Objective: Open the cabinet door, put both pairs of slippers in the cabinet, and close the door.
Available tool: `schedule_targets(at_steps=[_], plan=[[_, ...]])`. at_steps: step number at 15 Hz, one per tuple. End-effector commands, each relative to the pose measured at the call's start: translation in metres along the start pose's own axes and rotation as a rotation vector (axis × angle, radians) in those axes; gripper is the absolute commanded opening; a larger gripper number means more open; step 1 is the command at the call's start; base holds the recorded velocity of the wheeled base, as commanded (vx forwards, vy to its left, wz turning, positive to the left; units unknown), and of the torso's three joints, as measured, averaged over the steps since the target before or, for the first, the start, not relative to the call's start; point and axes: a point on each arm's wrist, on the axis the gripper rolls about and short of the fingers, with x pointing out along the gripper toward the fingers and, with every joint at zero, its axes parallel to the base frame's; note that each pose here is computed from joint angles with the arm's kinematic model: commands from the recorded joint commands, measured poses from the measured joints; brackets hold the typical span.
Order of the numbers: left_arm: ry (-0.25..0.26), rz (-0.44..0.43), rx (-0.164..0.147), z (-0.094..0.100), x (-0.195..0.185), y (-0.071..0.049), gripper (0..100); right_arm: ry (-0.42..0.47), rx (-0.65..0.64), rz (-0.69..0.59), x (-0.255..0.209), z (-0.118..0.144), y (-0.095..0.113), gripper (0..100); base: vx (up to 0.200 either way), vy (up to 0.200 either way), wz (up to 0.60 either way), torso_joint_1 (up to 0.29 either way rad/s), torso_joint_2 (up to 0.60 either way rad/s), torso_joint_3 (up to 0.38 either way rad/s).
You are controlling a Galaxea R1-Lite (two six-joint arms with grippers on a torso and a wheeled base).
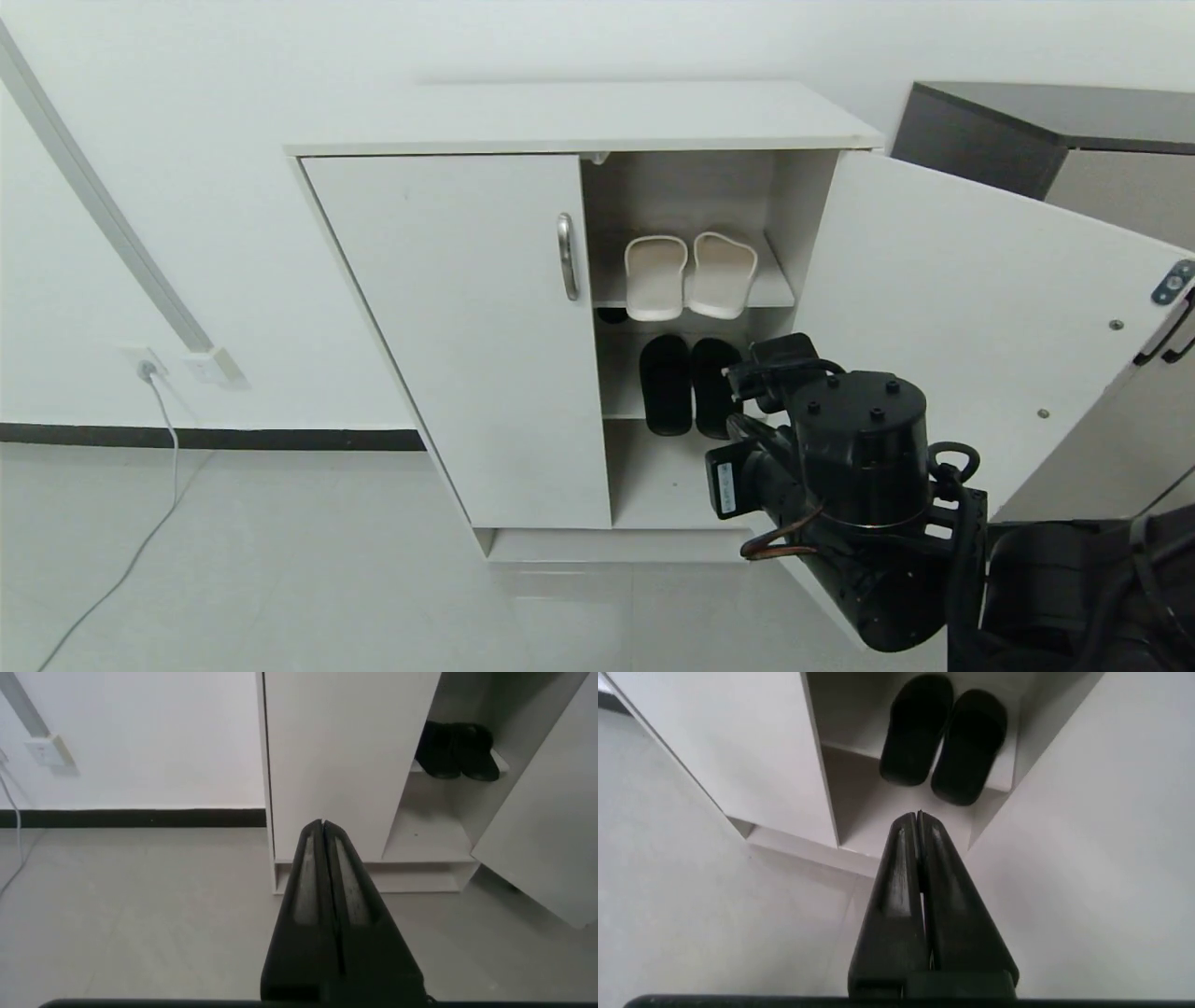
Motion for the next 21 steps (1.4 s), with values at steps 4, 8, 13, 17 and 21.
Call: schedule_targets(at_steps=[4, 8, 13, 17, 21], plan=[[-0.001, 0.0, 0.0, 0.0, 0.0, 0.0, 0, -0.005, 0.001, -0.001, -0.0001, -0.001, 0.0003, 0, 0.0, 0.0, 0.0, 0.127, -0.46, -0.332], [-0.001, 0.0, 0.0, 0.0, 0.0, 0.0, 0, -0.005, 0.001, -0.001, 0.0002, -0.001, 0.0006, 0, 0.0, 0.0, 0.0, 0.158, -0.47, -0.317], [-0.001, 0.0, 0.0, 0.0, 0.0, 0.0, 0, -0.011, 0.005, -0.001, -0.0012, 0.0012, -0.0004, 0, 0.0, 0.0, 0.0, 0.19, -0.5, -0.318], [-0.001, 0.0, 0.0, 0.0, 0.0, 0.0, 0, -0.01, 0.004, -0.002, -0.0013, 0.0008, -0.0005, 0, 0.0, 0.0, 0.0, 0.207, -0.52, -0.31], [-0.001, -0.005, 0.006, 0.0, 0.0, -0.0001, 0, -0.019, 0.014, -0.008, -0.0052, 0.0043, -0.0048, 0, 0.0, 0.0, 0.0, 0.243, -0.56, -0.327]])
